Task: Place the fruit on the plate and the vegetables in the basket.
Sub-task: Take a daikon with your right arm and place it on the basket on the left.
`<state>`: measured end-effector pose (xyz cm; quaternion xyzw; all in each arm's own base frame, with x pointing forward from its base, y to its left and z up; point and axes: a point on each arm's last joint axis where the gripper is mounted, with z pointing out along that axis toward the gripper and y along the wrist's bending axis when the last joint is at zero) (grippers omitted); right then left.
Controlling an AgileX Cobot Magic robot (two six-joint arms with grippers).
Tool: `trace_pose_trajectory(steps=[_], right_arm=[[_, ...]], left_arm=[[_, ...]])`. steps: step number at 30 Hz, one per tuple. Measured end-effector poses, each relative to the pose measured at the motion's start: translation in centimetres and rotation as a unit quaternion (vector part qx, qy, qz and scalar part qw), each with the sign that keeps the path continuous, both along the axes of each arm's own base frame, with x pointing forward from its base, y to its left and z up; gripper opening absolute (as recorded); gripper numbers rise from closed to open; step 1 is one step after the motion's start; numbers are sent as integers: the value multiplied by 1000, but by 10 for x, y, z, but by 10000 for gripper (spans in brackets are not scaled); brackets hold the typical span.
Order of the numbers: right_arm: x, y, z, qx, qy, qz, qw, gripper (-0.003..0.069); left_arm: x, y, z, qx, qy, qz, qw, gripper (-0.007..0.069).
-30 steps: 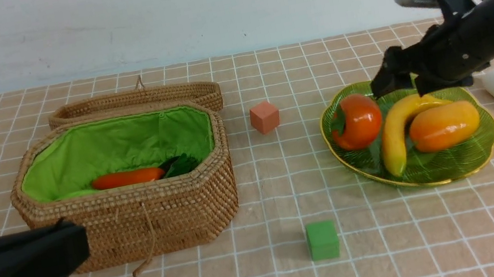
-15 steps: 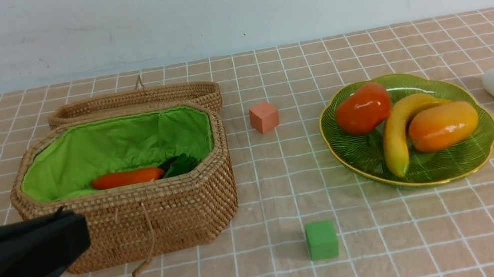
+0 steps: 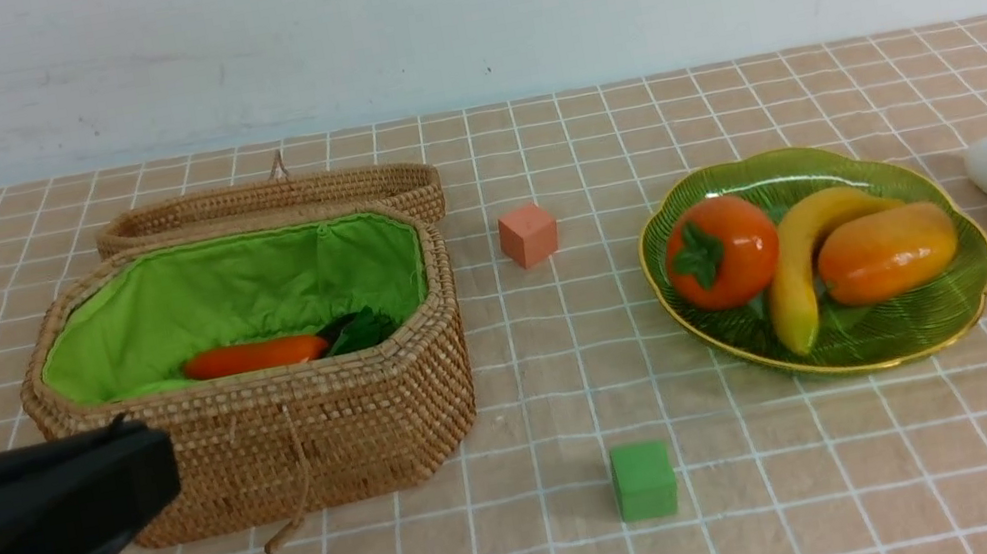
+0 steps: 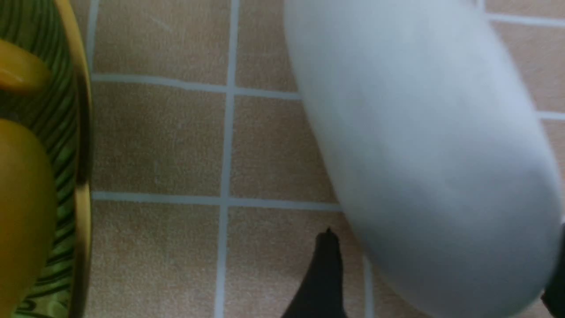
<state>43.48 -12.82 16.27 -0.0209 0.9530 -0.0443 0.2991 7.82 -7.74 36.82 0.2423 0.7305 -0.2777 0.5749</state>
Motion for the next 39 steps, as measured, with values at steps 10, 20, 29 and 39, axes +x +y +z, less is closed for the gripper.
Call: trace_pose_trajectory(steps=[10,20,29,39], right_arm=[[-2,5,10,30,-4,-5,1000,221],[-38,28,107,82,-32,-11,996,-2],[-89,169,206,155,-100,203,962,1],[-131,337,233,225,-199,392,870,3]], left_arm=[[0,0,0,0,0,0,1000,18],[1,1,0,8,-9,3,1000,18],[7,8,-1,46,-30,51,997,18],[18,33,-8,57,20,203,977,18]])
